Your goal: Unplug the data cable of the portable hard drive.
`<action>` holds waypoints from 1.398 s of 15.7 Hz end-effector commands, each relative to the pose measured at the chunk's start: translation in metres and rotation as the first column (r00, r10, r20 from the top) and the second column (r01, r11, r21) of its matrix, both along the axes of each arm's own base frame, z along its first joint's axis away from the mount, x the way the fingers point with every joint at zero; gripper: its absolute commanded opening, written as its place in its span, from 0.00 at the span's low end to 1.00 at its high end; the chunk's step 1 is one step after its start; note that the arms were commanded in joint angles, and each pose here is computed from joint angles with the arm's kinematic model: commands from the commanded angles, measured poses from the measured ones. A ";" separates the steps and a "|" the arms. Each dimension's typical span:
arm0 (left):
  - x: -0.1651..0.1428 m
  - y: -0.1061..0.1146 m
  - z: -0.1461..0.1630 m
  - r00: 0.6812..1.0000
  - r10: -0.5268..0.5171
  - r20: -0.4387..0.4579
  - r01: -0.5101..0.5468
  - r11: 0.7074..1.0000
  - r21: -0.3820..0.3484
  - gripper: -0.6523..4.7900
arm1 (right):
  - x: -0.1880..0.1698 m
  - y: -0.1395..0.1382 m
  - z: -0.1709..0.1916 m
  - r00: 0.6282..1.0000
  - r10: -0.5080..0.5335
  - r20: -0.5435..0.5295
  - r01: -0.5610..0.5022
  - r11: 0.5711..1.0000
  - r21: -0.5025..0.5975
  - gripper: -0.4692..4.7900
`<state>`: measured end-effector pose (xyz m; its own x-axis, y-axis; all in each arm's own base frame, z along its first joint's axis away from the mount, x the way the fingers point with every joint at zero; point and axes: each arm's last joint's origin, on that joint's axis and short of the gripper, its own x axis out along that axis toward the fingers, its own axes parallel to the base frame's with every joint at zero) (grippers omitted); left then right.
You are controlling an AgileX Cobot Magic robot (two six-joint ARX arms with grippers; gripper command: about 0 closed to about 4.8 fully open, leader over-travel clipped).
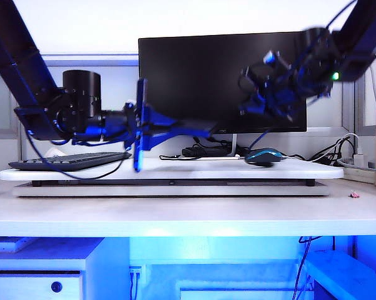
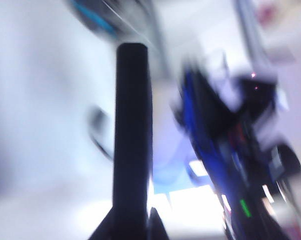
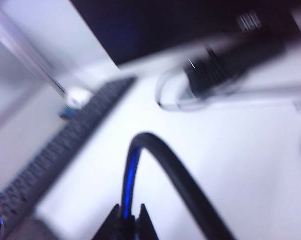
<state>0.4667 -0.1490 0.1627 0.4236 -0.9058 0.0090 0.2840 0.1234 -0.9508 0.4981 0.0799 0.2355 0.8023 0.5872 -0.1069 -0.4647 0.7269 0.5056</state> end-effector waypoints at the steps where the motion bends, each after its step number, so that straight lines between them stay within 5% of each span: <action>1: 0.015 0.014 0.004 0.988 0.152 -0.003 -0.151 0.984 0.096 0.11 | 0.004 -0.002 -0.008 0.999 -0.019 -0.035 0.019 1.000 -0.004 0.08; 3: 0.026 0.025 0.015 0.971 0.237 0.021 -0.238 0.963 0.123 0.11 | 0.006 -0.009 -0.009 0.996 -0.079 -0.030 0.078 0.997 -0.011 0.15; 5: 0.035 0.033 0.031 0.958 0.280 0.065 -0.286 0.952 0.106 0.11 | 0.008 -0.017 -0.005 0.993 -0.116 -0.020 0.116 0.993 -0.011 0.58; 6: 0.039 0.037 0.038 0.955 0.289 0.069 -0.295 0.950 0.105 0.11 | 0.010 -0.018 0.000 0.992 -0.124 -0.016 0.123 0.992 -0.010 0.67; 9: 0.045 0.042 0.047 0.935 0.350 0.059 -0.355 0.927 0.121 0.26 | 0.014 -0.018 0.014 0.990 -0.136 -0.046 0.137 0.991 -0.002 0.88; 10: 0.046 0.043 0.047 0.930 0.364 0.059 -0.369 0.921 0.125 0.30 | 0.014 -0.018 0.016 0.989 -0.140 -0.044 0.140 0.990 -0.002 0.88; 11: 0.046 0.050 0.038 0.922 0.387 -0.001 -0.381 0.907 0.181 0.47 | 0.016 -0.019 -0.010 0.954 -0.192 -0.230 0.183 0.981 -0.060 0.88; 12: 0.046 0.051 0.038 0.923 0.386 0.009 -0.380 0.905 0.191 0.59 | 0.016 -0.019 -0.016 0.947 -0.191 -0.258 0.180 0.981 -0.068 0.99; 15: 0.046 0.051 0.038 0.926 0.376 0.029 -0.374 0.906 0.197 1.00 | 0.018 -0.019 -0.009 0.954 -0.190 -0.234 0.181 0.982 -0.061 1.00; 16: 0.046 0.050 0.040 0.930 0.365 0.050 -0.368 0.910 0.191 1.00 | 0.019 -0.018 -0.005 0.956 -0.189 -0.226 0.180 0.982 -0.058 1.00; 18: 0.046 0.051 0.056 0.908 0.318 0.274 -0.370 0.914 0.164 1.00 | 0.020 -0.015 0.011 0.977 -0.123 -0.174 0.116 0.992 -0.048 1.00; 20: 0.042 0.057 0.083 0.814 0.291 0.502 -0.414 0.898 0.150 1.00 | 0.014 -0.015 0.035 0.987 -0.139 -0.083 0.131 0.987 -0.097 1.00; 22: 0.034 0.066 0.110 0.730 0.265 0.630 -0.473 0.861 0.186 1.00 | 0.005 -0.017 0.062 0.989 -0.147 0.006 0.147 0.979 -0.138 1.00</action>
<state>0.5039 -0.0880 0.2605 0.7272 -0.6807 0.0892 0.5815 0.5417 -0.6070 0.5066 0.0644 0.2815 0.8647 0.4489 -0.2255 -0.3187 0.8372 0.4445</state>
